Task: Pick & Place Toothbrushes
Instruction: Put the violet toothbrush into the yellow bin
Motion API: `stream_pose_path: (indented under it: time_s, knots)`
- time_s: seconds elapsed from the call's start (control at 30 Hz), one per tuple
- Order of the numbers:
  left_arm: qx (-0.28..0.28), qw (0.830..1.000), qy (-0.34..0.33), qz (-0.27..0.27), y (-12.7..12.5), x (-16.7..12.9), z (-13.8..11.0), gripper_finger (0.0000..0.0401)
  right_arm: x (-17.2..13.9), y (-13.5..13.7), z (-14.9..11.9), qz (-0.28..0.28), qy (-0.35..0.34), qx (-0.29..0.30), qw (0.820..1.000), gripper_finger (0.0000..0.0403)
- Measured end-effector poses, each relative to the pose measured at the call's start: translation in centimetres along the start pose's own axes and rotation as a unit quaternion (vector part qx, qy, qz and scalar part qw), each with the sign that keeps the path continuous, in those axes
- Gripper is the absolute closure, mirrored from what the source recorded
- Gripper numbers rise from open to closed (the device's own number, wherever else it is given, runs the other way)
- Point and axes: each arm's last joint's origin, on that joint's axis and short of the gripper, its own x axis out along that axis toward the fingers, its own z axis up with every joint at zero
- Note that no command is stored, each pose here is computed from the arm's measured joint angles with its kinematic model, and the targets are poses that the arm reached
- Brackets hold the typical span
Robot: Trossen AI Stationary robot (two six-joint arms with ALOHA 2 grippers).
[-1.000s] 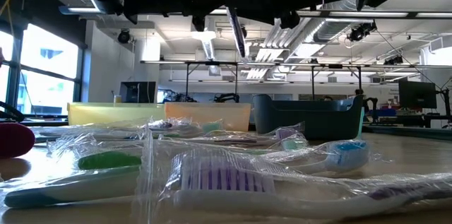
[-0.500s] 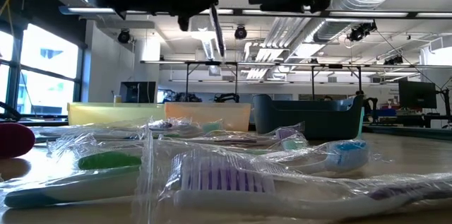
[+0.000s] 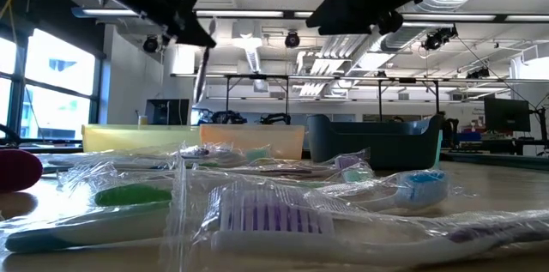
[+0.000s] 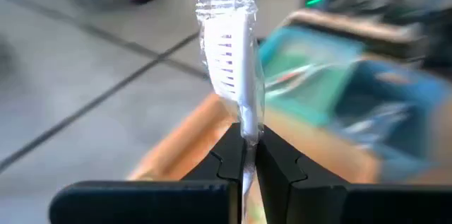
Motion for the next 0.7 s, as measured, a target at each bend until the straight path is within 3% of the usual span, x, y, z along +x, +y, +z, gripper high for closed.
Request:
stream_pose_path:
  time_s: [0.27,0.53,0.7]
  knots:
    - [0.064,0.983,0.072,0.159,1.3,-0.5,-1.0,0.0386,0.4,-0.3,0.0,0.013,0.004,0.003,1.000,0.0223]
    - [0.061,0.970,0.125,0.198,3.2,0.0,-2.2,0.0386,0.4,-0.3,0.1,0.013,0.004,0.003,1.000,0.0227]
    - [0.042,0.970,0.160,0.177,4.4,1.1,-3.4,0.0386,0.4,-0.3,0.1,0.012,0.004,0.003,1.000,0.0227]
